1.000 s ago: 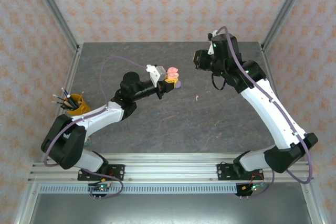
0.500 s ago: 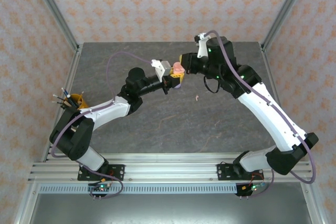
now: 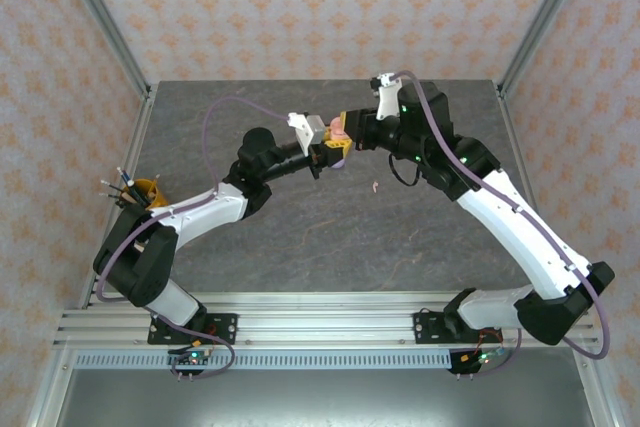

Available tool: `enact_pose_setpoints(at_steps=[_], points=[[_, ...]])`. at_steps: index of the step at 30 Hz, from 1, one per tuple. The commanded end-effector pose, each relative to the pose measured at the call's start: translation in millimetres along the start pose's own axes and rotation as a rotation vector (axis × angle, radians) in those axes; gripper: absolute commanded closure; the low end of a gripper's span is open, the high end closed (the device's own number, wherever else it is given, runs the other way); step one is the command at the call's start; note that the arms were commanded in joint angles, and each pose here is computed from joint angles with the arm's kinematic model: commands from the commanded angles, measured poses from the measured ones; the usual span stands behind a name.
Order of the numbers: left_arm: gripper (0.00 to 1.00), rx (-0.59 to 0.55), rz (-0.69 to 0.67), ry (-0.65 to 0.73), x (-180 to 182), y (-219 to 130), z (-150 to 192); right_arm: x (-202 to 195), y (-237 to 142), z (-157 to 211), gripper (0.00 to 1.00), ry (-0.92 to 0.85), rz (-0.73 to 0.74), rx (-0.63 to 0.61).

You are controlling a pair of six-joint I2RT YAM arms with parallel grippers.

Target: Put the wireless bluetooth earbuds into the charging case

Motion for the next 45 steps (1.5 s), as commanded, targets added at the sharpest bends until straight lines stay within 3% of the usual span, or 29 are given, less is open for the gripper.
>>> enact_pose_setpoints(at_steps=[1,29,45], points=[[1.00,-0.074,0.049,0.075,-16,-1,-35,6,-5,-5,0.85,-0.023,-0.031,-0.038],[1.00,-0.078,0.065,0.085,-25,-3,-45,-4,15,8,0.87,-0.018,0.017,0.005],[1.00,-0.058,0.064,0.069,-23,0,-38,-1,-6,-10,0.88,-0.016,0.022,-0.063]])
Point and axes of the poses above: each hand's point on the last joint's axis, 136 mm out from that joint toward the fingers, its own y axis out along the fingers, its own x axis along the line the jaws close on, z = x × y, the point moved 4 cm from there along -y, back along the fingers, and after that the axes turned 10 degrees about -y, right-handed, at the moved point
